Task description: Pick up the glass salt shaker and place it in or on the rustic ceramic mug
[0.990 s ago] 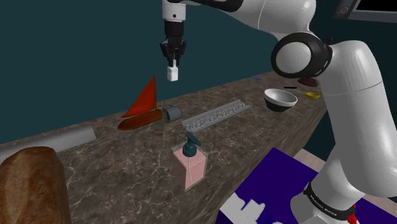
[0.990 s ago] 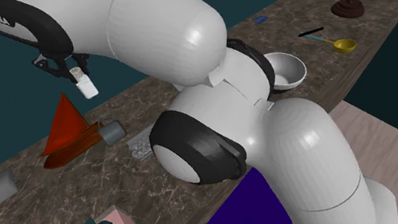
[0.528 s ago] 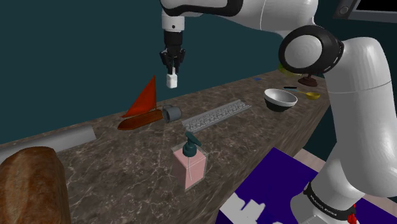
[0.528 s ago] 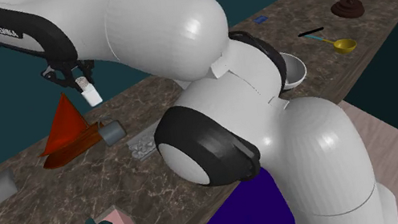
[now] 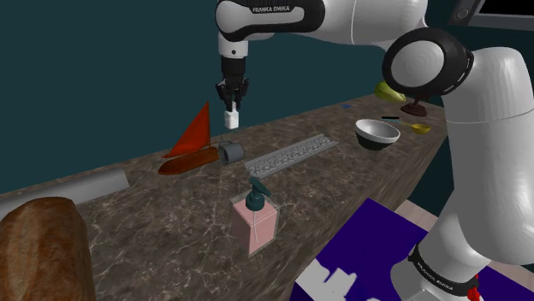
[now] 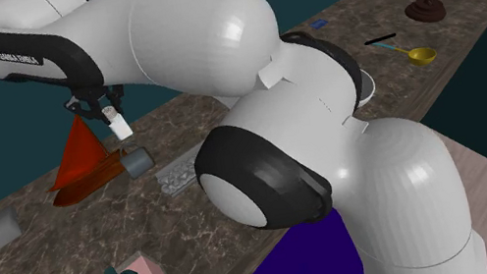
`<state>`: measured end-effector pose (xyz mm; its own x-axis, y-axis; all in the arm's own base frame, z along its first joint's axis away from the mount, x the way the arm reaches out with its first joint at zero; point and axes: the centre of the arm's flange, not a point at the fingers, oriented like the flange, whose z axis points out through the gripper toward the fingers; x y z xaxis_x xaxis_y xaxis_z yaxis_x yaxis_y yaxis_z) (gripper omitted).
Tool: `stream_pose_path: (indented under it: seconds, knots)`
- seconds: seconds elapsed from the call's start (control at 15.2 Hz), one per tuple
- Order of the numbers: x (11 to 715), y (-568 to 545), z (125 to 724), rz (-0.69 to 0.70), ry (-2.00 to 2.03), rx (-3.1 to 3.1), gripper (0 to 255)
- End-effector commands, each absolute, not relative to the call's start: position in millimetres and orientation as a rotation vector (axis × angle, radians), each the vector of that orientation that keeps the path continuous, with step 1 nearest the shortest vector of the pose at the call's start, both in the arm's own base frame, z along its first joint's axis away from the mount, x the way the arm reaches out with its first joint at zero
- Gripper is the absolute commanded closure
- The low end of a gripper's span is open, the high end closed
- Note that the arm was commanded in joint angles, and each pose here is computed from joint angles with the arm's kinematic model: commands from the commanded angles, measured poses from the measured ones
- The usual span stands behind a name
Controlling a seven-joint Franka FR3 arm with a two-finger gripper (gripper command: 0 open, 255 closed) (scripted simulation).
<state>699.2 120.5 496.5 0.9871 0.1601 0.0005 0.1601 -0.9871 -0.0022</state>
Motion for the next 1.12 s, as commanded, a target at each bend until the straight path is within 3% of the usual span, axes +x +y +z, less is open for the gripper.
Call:
stream_pose_path:
  seconds: [0.0, 0.66, 0.73, 1.06]
  knots:
    - [700, 120, 485, -0.001, -0.252, -3.129, 255]
    - [700, 120, 468, -0.001, -0.252, -3.129, 255]
    - [700, 120, 468, -0.001, -0.252, -3.129, 0]
    - [700, 120, 468, -0.001, -0.252, -3.129, 0]
